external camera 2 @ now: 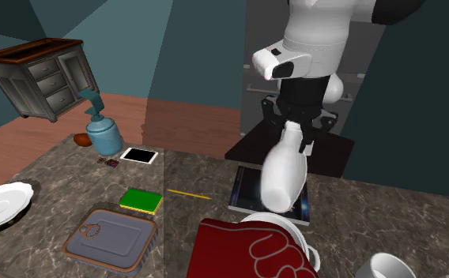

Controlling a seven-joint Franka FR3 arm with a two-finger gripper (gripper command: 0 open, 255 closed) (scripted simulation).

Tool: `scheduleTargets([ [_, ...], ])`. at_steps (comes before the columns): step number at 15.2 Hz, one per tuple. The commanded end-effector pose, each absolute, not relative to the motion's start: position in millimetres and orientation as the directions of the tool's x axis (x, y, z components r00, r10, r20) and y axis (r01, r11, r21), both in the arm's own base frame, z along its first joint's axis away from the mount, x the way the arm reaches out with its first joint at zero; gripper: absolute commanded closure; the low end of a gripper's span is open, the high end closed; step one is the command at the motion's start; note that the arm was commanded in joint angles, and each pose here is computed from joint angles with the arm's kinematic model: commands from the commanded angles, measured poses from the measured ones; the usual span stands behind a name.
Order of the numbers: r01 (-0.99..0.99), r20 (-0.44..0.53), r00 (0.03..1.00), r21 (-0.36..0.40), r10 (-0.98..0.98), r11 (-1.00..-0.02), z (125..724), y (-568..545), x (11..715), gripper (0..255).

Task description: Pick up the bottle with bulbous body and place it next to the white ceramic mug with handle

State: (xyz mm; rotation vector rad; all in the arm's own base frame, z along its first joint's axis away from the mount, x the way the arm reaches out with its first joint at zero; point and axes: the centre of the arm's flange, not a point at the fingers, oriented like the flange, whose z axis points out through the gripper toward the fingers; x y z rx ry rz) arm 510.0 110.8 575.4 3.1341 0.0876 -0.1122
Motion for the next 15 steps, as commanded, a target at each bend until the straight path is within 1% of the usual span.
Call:
scheduleTargets([
  [1,0.054,-0.071,0.996,0.003,0.054,-0.999,577,134,498,255],
  [15,0.054,-0.071,0.996,0.003,0.054,-0.999,578,302,422,255],
])
